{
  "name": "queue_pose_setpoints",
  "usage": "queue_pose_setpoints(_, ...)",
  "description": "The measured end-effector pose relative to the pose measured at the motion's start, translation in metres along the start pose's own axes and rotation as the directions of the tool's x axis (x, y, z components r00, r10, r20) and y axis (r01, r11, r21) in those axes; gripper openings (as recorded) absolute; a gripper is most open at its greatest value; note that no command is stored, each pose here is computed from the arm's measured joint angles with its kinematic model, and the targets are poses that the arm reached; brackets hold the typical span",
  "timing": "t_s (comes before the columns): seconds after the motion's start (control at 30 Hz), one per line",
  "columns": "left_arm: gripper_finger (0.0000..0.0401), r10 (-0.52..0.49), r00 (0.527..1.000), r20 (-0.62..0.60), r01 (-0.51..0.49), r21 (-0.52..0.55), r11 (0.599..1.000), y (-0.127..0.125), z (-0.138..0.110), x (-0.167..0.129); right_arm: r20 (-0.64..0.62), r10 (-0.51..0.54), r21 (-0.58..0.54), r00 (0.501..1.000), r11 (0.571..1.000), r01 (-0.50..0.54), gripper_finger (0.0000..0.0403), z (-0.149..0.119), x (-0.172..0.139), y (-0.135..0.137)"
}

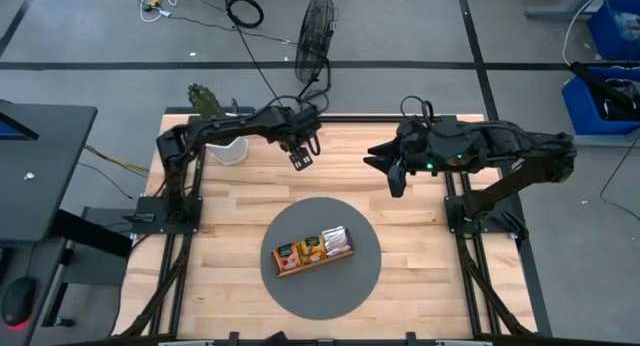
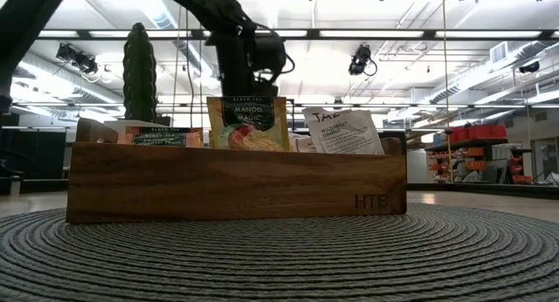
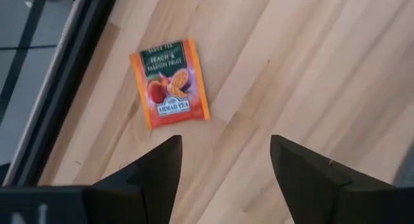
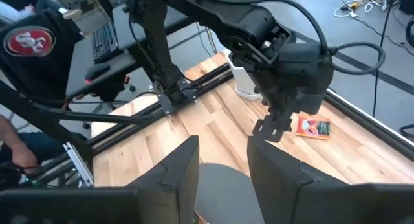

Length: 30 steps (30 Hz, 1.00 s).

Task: Pick & Place Tea
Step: Put the orange tea bag into the left section of the wooden organizer

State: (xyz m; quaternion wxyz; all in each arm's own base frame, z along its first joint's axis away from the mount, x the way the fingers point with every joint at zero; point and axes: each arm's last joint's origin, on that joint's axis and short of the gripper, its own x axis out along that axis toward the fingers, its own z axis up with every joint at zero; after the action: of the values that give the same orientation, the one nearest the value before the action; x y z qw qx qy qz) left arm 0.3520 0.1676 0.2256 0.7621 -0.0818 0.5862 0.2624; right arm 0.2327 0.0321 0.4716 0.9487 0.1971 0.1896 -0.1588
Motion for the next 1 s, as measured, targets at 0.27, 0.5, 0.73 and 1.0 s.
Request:
queue_pose_setpoints(0.27, 0.0241, -0.001, 1.0, -0.029, 0.0, -0.017, 1.0, 0.004, 0.003, 0.024, -0.014, -0.011, 0.012, 1.0, 1.0, 0.011, 0.0139, -0.001, -0.001, -0.002)
queue_pose_setpoints(0.5, 0.0241, -0.027, 0.997, -0.079, 0.025, -0.027, 0.999, 0.011, 0.002, 0.044, -0.037, -0.039, -0.003, 0.999, 0.999, 0.039, 0.0139, -0.004, -0.001, -0.004)
queue_pose_setpoints(0.73, 0.0241, -0.028, 0.996, -0.082, 0.029, 0.001, 1.0, 0.015, 0.003, 0.054, -0.037, -0.045, -0.004, 0.998, 0.999, 0.045, 0.0139, -0.004, -0.001, -0.004)
queue_pose_setpoints(1.0, 0.0241, -0.055, 0.99, -0.131, 0.059, 0.024, 0.998, 0.016, -0.001, 0.071, -0.04, -0.049, -0.005, 0.998, 0.999, 0.049, 0.0139, -0.005, -0.001, -0.004)
